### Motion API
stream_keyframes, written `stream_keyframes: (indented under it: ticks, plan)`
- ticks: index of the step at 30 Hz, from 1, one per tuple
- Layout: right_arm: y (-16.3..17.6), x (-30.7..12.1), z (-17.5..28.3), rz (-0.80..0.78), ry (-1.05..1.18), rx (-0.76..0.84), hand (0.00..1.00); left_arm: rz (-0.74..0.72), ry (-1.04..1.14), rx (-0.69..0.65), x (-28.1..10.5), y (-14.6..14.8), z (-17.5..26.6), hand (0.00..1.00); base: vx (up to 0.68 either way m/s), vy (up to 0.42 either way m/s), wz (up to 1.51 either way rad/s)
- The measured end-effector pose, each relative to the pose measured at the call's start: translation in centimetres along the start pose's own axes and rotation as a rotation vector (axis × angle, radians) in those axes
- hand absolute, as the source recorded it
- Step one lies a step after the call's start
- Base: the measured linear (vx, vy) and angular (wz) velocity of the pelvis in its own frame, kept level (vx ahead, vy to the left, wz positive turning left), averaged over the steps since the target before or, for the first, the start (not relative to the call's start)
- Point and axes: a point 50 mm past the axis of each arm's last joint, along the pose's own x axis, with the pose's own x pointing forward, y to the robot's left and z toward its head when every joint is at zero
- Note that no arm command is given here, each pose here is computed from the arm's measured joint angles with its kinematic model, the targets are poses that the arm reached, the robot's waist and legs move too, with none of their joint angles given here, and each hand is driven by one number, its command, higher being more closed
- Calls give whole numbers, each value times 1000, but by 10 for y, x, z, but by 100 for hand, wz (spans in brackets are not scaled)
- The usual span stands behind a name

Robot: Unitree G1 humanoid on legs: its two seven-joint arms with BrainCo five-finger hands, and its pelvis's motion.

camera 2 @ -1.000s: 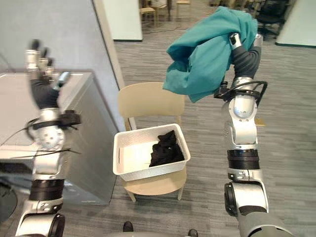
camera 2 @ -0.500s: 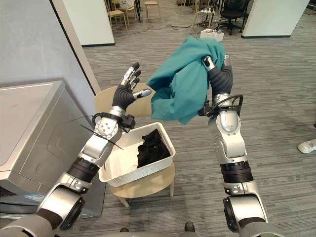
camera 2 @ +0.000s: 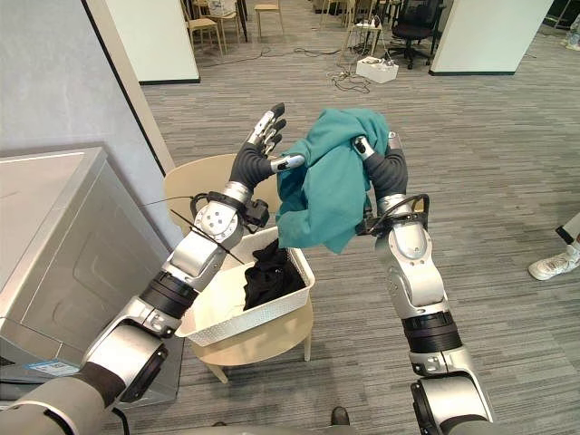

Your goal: Pick up the laundry basket with both hands and put the clothes into the washing machine.

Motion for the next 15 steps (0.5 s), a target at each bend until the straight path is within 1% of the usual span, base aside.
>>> stream_keyframes:
  ticks: [5, 10, 12, 13, 15]
  plan:
    - [10, 0, -3, 17, 0, 36, 100, -102, 65, 22, 0, -24, -13, 0, 0, 0, 0]
    - [14, 0, -5, 31, 9, 46, 100, -164, 113, 50, -4, -37, -24, 0, 0, 0, 2]
    - [14, -1, -5, 32, 10, 48, 100, -216, 144, 64, -7, -48, -31, 0, 0, 0, 7]
    - [15, -1, -5, 33, 11, 48, 100, -224, 151, 66, -8, -49, -33, 100, 0, 0, 4]
    - [17, -1, -6, 40, 19, 48, 100, -247, 168, 75, -10, -53, -37, 100, 0, 0, 0]
